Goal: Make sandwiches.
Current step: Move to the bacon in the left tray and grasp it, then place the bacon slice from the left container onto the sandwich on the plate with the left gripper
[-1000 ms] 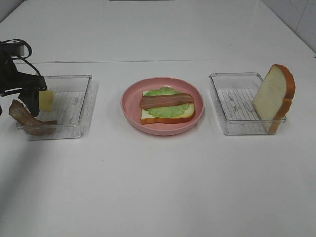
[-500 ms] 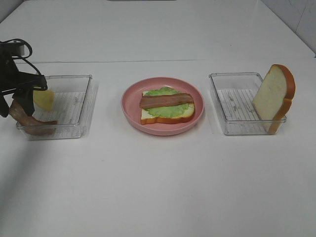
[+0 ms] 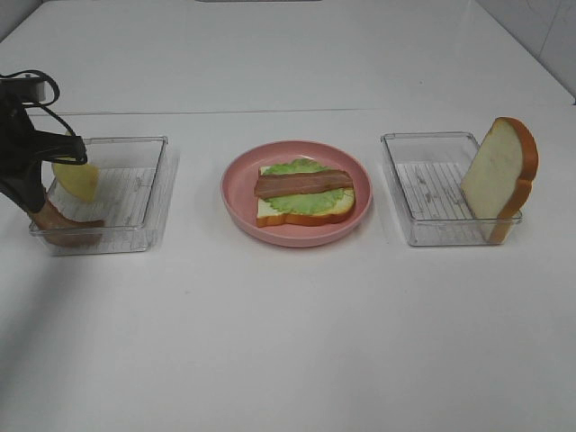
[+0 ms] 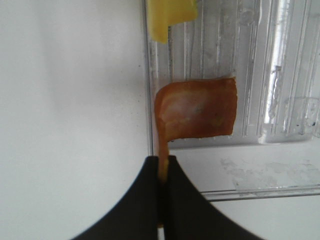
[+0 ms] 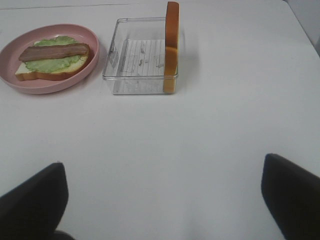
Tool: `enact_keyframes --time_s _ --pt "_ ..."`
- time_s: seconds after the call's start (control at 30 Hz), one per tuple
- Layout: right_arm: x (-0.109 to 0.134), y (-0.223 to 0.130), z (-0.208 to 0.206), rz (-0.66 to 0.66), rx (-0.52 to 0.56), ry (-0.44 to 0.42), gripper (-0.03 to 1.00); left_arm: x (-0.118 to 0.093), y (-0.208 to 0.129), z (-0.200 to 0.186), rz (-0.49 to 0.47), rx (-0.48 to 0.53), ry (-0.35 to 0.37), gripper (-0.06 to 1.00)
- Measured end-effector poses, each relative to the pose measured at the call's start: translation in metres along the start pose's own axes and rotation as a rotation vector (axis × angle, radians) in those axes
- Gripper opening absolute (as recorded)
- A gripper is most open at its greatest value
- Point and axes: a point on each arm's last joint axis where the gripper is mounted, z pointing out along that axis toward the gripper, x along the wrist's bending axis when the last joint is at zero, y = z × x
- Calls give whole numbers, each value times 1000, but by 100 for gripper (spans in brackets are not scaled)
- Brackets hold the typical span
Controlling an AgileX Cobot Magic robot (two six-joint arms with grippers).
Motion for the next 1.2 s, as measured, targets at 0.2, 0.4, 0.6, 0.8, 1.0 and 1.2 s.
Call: enact_keyframes --time_s 0.2,0.4,0.6,0.8,1.0,1.2 --pt "0 0 0 0 0 0 98 -2 -3 -26 37 -34 -6 0" --pt "0 0 0 0 0 0 98 -8 -11 -71 26 -134 -64 0" --pt "0 0 0 0 0 0 98 -23 -19 -127 20 -276 -177 0" --pt "0 0 0 0 0 0 98 -46 -17 -151 63 -344 -236 0" --pt "0 0 0 0 0 0 98 -112 -9 -174 200 -417 -361 0" --pt "0 0 0 0 0 0 98 -168 8 -147 283 -375 -432 0"
